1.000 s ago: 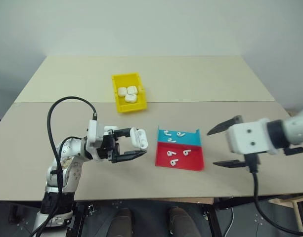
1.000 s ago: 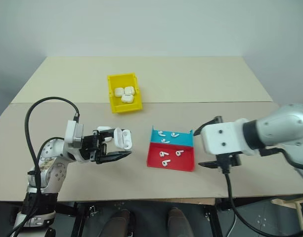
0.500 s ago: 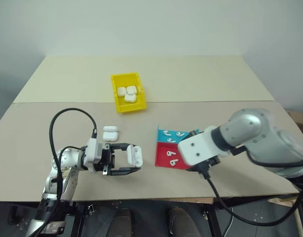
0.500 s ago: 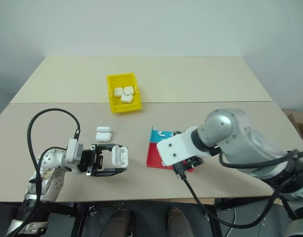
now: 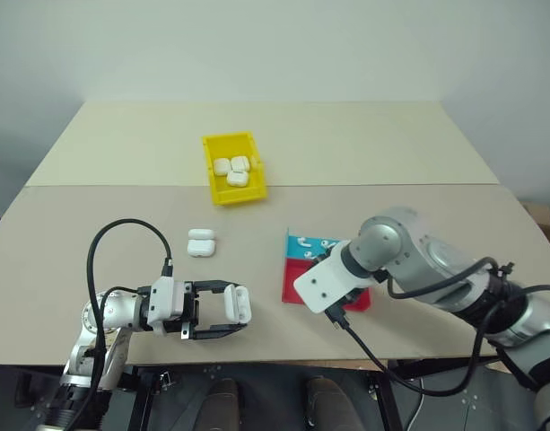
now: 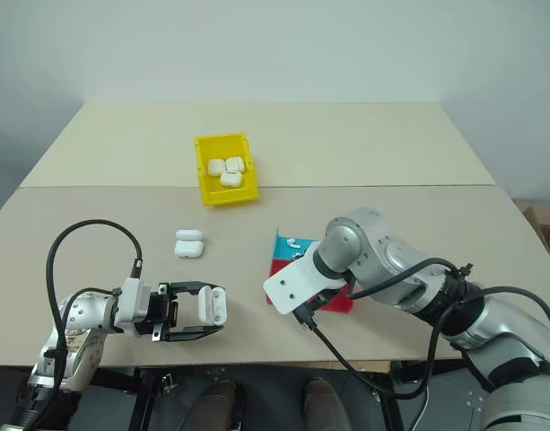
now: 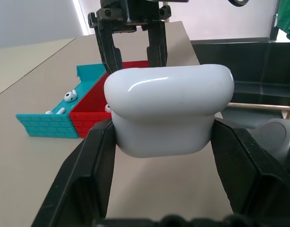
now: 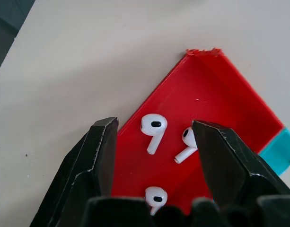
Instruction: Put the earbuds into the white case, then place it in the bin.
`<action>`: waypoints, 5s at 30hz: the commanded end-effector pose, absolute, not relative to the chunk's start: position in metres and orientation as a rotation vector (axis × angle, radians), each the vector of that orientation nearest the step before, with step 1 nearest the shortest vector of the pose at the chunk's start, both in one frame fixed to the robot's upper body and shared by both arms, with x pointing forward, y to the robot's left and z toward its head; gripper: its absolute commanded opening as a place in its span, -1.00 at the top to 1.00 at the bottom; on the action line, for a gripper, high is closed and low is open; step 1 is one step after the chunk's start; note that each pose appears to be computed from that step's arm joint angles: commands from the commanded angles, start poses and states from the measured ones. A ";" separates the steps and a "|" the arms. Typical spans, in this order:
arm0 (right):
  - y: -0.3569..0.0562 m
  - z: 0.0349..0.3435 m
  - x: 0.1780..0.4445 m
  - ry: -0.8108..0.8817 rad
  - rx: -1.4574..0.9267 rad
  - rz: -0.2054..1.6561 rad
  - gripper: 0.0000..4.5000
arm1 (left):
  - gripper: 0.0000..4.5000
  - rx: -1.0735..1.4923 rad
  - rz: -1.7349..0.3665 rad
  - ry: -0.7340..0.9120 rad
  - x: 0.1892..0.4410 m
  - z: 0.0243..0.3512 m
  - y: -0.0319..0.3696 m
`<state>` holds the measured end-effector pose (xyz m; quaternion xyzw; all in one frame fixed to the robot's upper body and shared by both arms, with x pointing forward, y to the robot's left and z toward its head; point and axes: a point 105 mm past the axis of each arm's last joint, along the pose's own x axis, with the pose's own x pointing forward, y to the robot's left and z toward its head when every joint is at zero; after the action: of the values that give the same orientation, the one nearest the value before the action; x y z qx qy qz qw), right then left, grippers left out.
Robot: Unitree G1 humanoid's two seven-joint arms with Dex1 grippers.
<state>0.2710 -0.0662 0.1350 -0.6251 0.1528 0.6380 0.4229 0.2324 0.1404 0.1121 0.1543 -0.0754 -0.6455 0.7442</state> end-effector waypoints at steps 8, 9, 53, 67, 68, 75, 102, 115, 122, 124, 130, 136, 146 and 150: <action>-0.065 0.136 0.281 0.383 -1.656 1.616 -0.32 | -0.22 0.382 -1.390 -0.190 0.228 0.119 0.137; -0.065 0.136 0.281 0.382 -1.665 1.621 -0.32 | -0.22 0.381 -1.385 -0.186 0.228 0.119 0.137; -0.060 0.127 0.284 0.360 -1.687 1.657 0.46 | -0.22 0.419 -1.363 -0.137 0.228 0.116 0.140; -0.067 0.129 0.296 0.350 -1.771 1.574 0.46 | -0.22 0.421 -1.360 -0.132 0.230 0.115 0.140; -0.070 0.130 0.299 0.347 -1.789 1.555 0.46 | -0.22 0.421 -1.359 -0.130 0.230 0.114 0.140; -0.073 0.157 0.286 0.102 -1.849 1.657 0.46 | -0.22 0.422 -1.354 -0.127 0.232 0.114 0.140; -0.052 0.154 0.299 0.502 -1.420 1.459 -0.06 | -0.22 0.432 -1.330 -0.116 0.233 0.111 0.140; -0.058 0.136 0.305 0.675 -1.275 1.308 -0.06 | -0.22 0.437 -1.340 -0.101 0.236 0.108 0.138; -0.057 0.131 0.306 0.700 -1.260 1.280 -0.06 | -0.22 0.440 -1.338 -0.101 0.237 0.109 0.138; -0.058 0.130 0.308 0.702 -1.264 1.263 -0.06 | -0.22 0.440 -1.337 -0.101 0.236 0.108 0.138; -0.060 0.129 0.314 0.696 -1.277 1.234 -0.06 | -0.22 0.447 -1.338 -0.097 0.236 0.107 0.139; -0.059 0.129 0.316 0.645 -1.321 1.249 -0.06 | -0.22 0.451 -1.338 -0.098 0.236 0.106 0.139; -0.059 0.129 0.314 0.631 -1.337 1.265 0.17 | -0.22 0.456 -1.338 -0.093 0.236 0.106 0.140; -0.059 0.129 0.313 0.624 -1.348 1.272 0.17 | -0.22 0.458 -1.337 -0.093 0.236 0.106 0.140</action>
<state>0.3126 -0.0595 0.1218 -0.5647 0.2788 0.5413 0.5571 0.2364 0.1403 0.0998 0.2005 -0.0289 -0.6131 0.7636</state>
